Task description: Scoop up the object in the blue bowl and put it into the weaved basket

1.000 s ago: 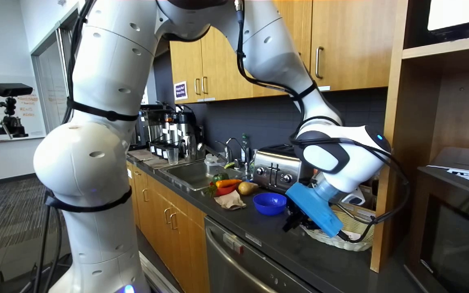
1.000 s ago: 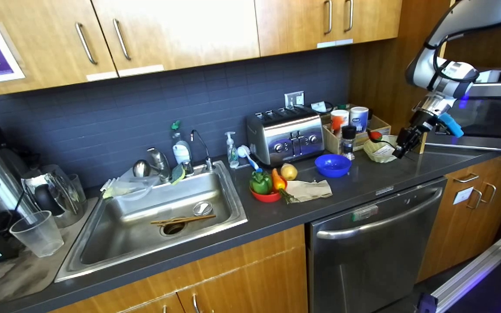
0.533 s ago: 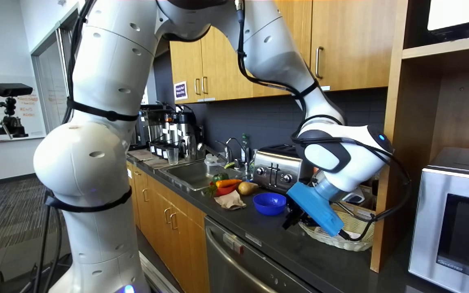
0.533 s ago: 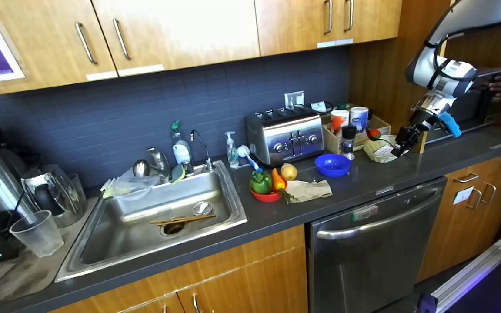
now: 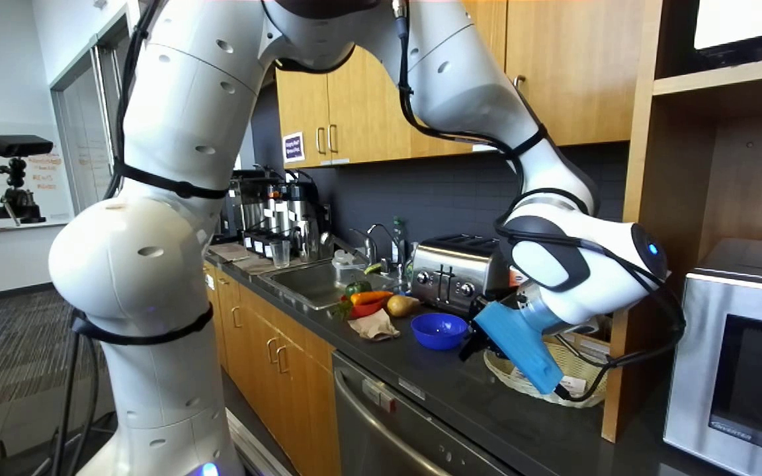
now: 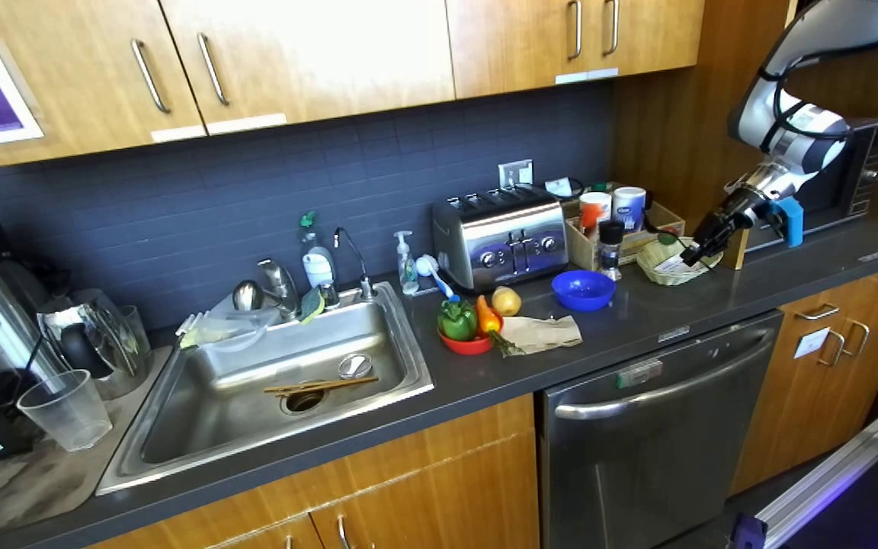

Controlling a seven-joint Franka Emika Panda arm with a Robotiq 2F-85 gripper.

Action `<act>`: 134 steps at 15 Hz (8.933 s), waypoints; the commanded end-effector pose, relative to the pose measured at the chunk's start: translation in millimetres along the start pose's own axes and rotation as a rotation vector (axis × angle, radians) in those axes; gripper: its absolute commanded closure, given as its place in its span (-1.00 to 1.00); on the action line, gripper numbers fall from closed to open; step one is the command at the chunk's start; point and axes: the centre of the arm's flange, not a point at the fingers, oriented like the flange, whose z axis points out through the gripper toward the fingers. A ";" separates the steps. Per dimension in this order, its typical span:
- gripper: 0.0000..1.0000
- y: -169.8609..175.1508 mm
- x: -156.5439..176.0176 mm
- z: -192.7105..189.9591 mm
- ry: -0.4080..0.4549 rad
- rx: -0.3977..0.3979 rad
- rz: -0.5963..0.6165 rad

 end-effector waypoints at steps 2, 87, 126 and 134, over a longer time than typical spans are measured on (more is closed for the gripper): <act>0.87 11.1 1.0 -1.9 0.018 0.040 -0.018; 0.87 -148.9 91.4 196.9 -0.818 -0.923 -0.339; -1.00 -191.7 7.8 116.4 -0.499 -0.822 -0.299; -1.00 -193.0 1.5 112.2 -0.490 -0.793 -0.297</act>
